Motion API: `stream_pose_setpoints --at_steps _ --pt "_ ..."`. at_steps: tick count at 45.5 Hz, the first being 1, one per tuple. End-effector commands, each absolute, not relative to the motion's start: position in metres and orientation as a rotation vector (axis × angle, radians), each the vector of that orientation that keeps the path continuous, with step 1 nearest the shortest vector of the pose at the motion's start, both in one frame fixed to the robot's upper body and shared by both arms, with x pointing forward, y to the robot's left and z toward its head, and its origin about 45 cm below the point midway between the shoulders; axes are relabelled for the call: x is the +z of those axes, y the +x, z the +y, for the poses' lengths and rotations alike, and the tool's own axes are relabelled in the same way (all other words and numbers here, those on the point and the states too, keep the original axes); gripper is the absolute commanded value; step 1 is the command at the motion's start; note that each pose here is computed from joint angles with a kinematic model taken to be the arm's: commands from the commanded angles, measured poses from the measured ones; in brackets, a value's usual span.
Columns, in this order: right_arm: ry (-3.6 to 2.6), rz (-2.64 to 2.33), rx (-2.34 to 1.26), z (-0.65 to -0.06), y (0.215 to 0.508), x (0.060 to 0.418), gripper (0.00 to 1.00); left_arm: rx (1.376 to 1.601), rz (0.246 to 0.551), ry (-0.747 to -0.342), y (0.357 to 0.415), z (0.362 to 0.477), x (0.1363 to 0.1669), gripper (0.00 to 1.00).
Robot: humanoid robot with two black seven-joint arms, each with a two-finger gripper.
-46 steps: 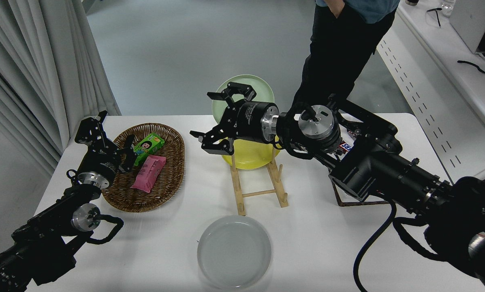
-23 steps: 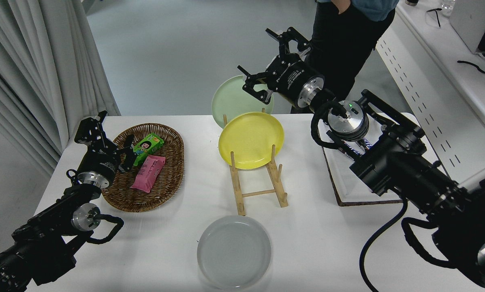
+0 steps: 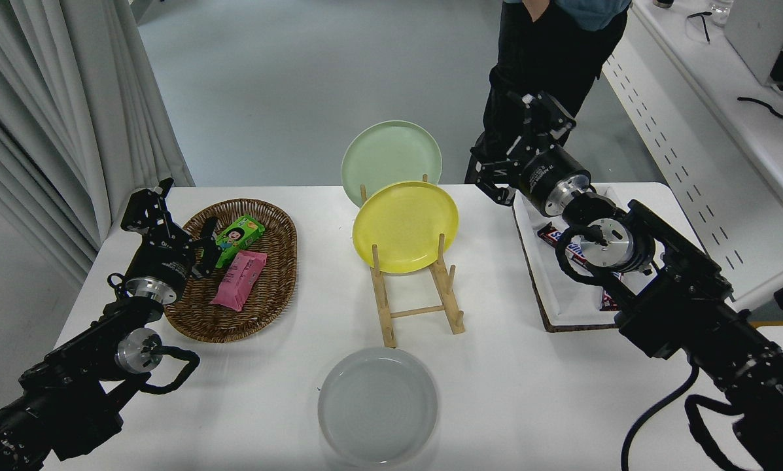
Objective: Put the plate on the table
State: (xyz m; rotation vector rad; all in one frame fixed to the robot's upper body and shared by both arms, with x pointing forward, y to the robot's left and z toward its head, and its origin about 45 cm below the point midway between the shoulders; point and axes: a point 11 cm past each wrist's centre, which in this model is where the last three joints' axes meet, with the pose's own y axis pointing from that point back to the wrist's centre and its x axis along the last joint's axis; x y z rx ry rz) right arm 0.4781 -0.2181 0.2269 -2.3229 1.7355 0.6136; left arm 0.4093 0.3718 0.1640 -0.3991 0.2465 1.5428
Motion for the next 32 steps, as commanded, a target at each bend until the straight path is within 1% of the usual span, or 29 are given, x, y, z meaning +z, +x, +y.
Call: stream_pose_setpoints --at_steps 1,6,12,16,19,24,32 --pt "-2.337 1.832 0.428 -0.248 0.458 0.204 1.00 1.542 0.248 -0.400 0.4094 0.371 0.1637 1.00" --pt "-2.164 1.765 0.389 -0.269 0.445 0.213 1.00 1.542 0.247 -0.399 0.4093 0.372 0.1640 1.00" --pt "-2.057 1.698 0.469 -0.284 0.432 0.203 1.00 1.542 0.247 -0.399 0.4093 0.372 0.1640 1.00" --pt "-1.999 1.685 0.555 -0.287 0.417 0.179 1.00 1.542 0.247 -0.399 0.4093 0.372 0.1640 1.00" --pt "-1.943 1.678 0.608 -0.288 0.411 0.170 1.00 1.542 0.247 -0.399 0.4093 0.372 0.1640 1.00" --pt "-1.854 1.691 0.678 -0.292 0.402 0.154 1.00 1.544 0.246 -0.399 0.4093 0.372 0.1639 1.00" --pt "-1.712 1.748 0.783 -0.295 0.396 0.126 1.00 1.542 0.247 -0.399 0.4093 0.372 0.1640 1.00"
